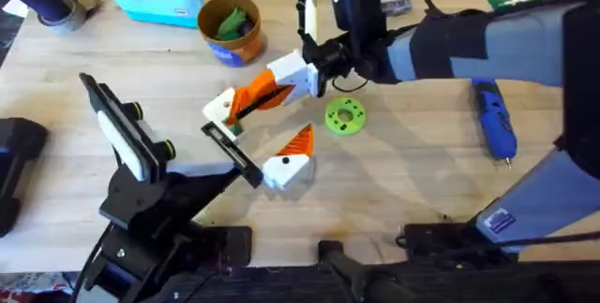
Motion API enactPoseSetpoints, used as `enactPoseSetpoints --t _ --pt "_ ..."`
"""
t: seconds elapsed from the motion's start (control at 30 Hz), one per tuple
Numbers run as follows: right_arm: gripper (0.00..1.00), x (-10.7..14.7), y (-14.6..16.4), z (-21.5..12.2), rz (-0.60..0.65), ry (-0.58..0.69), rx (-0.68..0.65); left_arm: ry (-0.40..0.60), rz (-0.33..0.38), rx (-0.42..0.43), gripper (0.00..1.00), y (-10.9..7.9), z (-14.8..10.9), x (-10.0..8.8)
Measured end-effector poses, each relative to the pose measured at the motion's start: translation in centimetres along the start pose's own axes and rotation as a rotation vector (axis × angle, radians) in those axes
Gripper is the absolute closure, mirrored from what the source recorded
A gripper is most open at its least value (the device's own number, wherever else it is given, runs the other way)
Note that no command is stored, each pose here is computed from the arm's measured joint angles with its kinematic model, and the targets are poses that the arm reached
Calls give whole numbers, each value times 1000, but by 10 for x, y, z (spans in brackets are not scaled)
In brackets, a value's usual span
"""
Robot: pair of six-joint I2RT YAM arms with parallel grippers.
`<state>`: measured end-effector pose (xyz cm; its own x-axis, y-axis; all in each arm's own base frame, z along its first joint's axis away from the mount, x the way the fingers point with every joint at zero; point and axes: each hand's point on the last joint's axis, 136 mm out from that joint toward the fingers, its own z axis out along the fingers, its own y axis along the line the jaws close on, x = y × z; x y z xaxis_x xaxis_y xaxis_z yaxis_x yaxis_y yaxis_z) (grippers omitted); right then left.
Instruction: Pick up the gripper from the table and insert it into the empty holder that is missing its gripper. Then pick up a screw, insert it into the mounting hole, and use the screwdriver to tighten it. Finally, clean up the table by picking up the vegetable and placing it into the bucket.
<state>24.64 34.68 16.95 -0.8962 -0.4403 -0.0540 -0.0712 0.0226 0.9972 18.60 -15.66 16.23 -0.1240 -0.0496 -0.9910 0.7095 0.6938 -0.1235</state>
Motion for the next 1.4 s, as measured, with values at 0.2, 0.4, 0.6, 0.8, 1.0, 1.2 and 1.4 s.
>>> enactPoseSetpoints --t 0.2,0.4,0.6,0.8,1.0,1.2,1.4 --pt "993 -6 -1 12 3 31 -4 -2 -3 -29 10 5 0 0" --pt "981 -8 0 14 2 33 -3 -3 -4 -41 10 8 0 0" --pt "792 -8 -2 18 7 29 5 -3 -2 -26 10 5 0 0" --pt "513 0 2 31 -26 76 -9 0 1 10 10 -2 0 0" --pt "147 2 3 35 -29 86 -10 2 2 40 10 -7 0 0" --pt "8 0 2 33 -32 76 -7 2 2 44 10 -8 0 0" --pt "8 -20 -4 9 -23 -24 21 3 2 45 10 -8 0 0"
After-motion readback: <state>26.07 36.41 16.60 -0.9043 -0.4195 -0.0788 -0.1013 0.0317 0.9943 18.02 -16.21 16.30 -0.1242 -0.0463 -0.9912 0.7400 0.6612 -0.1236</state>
